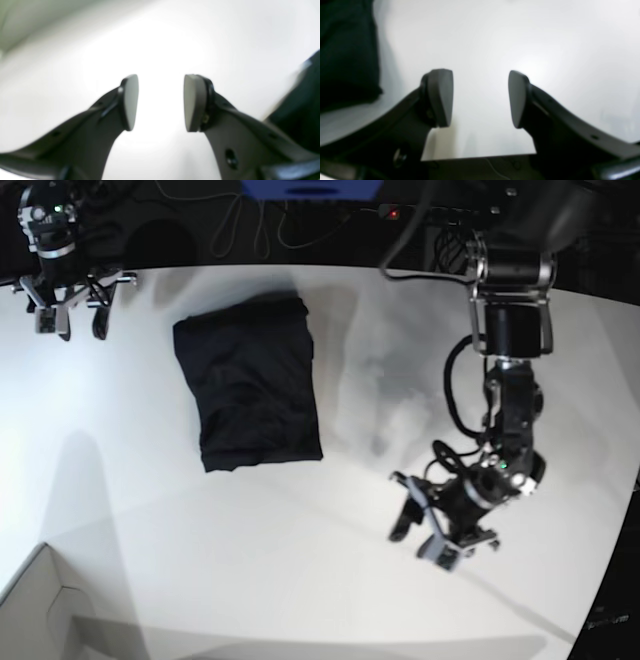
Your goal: Layout the t-shirt on the table in an organized manner, then fold the t-shirt properly
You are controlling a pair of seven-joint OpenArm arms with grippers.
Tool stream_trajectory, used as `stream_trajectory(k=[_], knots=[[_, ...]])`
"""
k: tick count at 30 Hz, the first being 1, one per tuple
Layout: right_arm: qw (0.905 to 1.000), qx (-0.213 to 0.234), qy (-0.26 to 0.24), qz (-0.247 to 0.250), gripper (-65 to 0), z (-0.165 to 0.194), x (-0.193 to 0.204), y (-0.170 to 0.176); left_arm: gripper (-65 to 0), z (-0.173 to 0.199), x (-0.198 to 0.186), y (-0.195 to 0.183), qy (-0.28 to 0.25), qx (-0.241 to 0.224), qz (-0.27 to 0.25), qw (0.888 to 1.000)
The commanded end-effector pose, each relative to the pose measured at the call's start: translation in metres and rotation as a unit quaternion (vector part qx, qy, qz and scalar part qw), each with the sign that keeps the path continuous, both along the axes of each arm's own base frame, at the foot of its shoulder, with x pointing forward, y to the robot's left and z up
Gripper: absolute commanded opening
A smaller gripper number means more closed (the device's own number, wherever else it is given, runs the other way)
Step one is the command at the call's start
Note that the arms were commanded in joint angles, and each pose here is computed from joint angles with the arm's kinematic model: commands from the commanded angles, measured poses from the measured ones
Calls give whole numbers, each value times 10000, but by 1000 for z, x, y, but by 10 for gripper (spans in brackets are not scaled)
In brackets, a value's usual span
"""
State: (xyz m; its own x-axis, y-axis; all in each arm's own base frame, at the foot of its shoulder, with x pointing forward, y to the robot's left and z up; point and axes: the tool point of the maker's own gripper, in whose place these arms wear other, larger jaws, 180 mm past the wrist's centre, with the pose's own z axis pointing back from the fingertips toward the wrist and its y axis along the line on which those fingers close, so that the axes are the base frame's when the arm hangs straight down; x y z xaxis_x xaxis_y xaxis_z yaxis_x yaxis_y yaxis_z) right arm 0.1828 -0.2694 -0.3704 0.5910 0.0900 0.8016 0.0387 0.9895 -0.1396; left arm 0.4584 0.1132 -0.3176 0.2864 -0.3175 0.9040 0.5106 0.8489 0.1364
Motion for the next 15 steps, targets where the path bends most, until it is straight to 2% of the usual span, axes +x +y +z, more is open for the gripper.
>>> stream_trajectory(k=[1,6,10,12,15], knots=[[9997,-4,-230,87,-298,8,12,-1,-367,16,4,15,-227,-162,210,9994],[9995,141,-55,270,-297,-13,27,-5,-366,-23,-46,98,206,-268,1393,9897],[9976,243,248,601,-297,-36,31,0,-366,-44,-93,135,409,-264,1940,9798],[9951,311,371,859,-297,-46,37,10,-367,-51,-118,149,484,-422,2169,9741],[9925,492,548,981,-297,-62,37,21,-368,-59,-154,163,578,-656,2441,9658]])
